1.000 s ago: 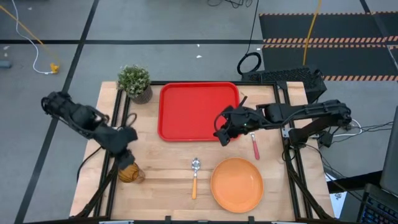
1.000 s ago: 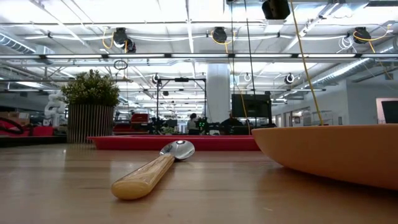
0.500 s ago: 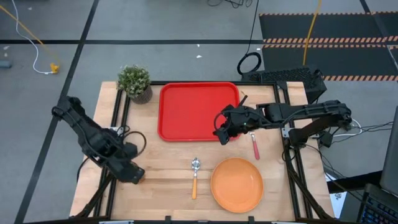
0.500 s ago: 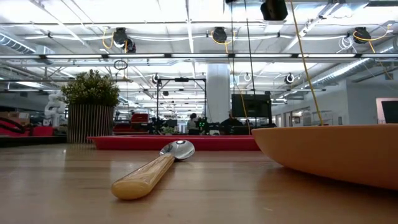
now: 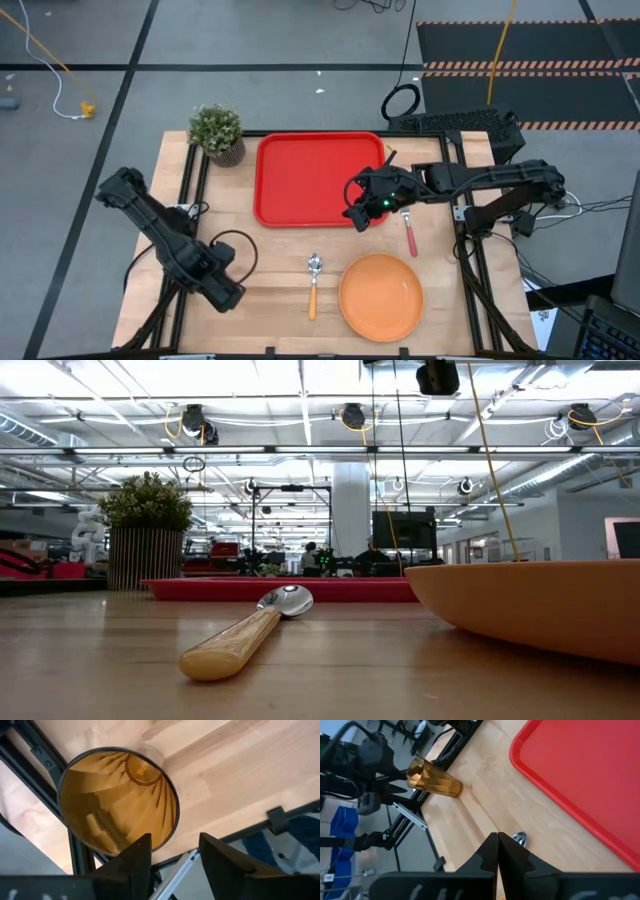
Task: Pick and place plate/cup/fork/spoon on tray
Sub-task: Put the orange cup on the red tray
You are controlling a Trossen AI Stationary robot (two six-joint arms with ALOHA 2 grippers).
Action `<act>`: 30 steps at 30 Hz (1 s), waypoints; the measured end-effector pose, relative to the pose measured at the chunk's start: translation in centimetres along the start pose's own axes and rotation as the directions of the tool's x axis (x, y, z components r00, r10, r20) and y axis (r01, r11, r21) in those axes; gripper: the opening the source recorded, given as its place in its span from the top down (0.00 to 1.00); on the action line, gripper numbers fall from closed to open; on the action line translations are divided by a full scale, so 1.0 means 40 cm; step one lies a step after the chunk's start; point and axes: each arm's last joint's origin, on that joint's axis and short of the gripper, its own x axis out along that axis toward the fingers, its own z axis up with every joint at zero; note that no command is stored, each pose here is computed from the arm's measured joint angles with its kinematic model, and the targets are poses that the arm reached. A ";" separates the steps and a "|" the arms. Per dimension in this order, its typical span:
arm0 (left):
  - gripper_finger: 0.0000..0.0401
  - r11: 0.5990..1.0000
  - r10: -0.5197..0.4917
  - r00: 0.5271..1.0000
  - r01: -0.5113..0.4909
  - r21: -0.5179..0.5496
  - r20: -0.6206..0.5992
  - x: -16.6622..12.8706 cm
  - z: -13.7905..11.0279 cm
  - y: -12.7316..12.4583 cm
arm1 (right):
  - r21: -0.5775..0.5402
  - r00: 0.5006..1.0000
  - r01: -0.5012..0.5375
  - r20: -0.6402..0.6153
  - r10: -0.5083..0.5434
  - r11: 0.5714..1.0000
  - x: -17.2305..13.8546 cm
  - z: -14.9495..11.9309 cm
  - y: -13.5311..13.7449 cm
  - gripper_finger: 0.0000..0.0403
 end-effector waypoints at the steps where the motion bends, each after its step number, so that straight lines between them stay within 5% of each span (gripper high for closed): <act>1: 0.61 1.000 0.007 1.000 -0.007 0.005 0.001 0.006 0.002 -0.004 | -0.005 1.000 0.001 0.000 -0.001 1.000 0.000 0.000 0.000 1.00; 12: 0.73 0.994 0.088 0.995 -0.084 0.074 -0.042 0.086 0.018 -0.006 | -0.020 1.000 -0.012 -0.016 0.012 1.000 0.000 -0.003 0.002 1.00; 18: 0.89 0.988 0.083 0.996 -0.076 0.134 -0.042 0.085 0.023 -0.008 | -0.027 0.999 -0.020 -0.027 0.019 0.999 0.000 -0.006 0.004 1.00; 21: 0.97 0.987 0.073 0.996 -0.066 0.146 -0.043 0.076 0.025 -0.003 | -0.041 0.999 -0.020 -0.027 0.019 0.999 0.000 -0.007 0.005 1.00; 30: 0.98 0.992 -0.013 0.999 0.018 0.124 -0.039 -0.013 0.061 0.065 | -0.082 0.999 -0.025 -0.023 0.024 0.996 -0.005 -0.005 0.005 1.00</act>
